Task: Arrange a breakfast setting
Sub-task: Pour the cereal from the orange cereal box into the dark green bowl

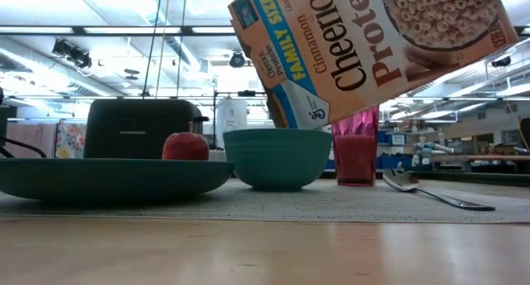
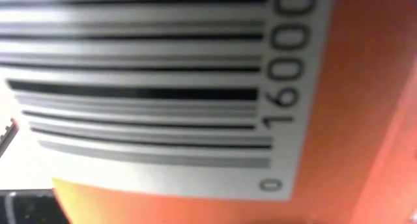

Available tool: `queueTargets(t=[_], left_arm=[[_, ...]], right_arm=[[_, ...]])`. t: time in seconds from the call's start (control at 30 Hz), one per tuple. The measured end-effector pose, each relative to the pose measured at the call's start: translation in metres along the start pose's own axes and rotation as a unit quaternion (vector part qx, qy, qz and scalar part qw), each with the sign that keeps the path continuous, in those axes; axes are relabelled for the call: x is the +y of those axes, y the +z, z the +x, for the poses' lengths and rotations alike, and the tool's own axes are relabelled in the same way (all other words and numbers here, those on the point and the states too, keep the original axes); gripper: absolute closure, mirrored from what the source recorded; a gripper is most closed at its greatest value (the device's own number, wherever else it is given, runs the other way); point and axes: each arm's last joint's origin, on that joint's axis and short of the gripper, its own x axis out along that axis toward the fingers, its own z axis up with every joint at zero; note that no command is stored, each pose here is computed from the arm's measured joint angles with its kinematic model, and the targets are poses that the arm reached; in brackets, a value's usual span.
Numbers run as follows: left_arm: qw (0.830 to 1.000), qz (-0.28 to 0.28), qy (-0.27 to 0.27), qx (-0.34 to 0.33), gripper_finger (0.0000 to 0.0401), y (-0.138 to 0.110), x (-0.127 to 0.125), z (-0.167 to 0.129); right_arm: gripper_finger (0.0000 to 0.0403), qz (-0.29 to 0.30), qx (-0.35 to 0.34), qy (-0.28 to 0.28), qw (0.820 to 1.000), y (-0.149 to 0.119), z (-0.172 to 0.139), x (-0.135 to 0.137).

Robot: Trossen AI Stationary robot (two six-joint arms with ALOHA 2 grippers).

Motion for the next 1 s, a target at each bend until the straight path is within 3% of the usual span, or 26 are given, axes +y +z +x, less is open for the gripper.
queueTargets(t=[0.27, 0.57, 1.0], left_arm=[[0.999, 0.019, 0.009, 0.039, 0.0092, -0.007, 0.002, 0.0], [0.999, 0.016, 0.009, 0.038, 0.0092, -0.008, 0.002, -0.001], [0.999, -0.028, 0.01, 0.037, 0.0092, -0.007, 0.002, -0.001]], right_arm=[[0.0136, 0.004, 0.003, -0.001, 1.0, 0.008, 0.0, 0.0], [0.0136, 0.01, -0.002, -0.001, 1.0, 0.013, -0.004, -0.001], [0.0136, 0.002, 0.017, -0.001, 1.0, 0.018, -0.021, -0.003]])
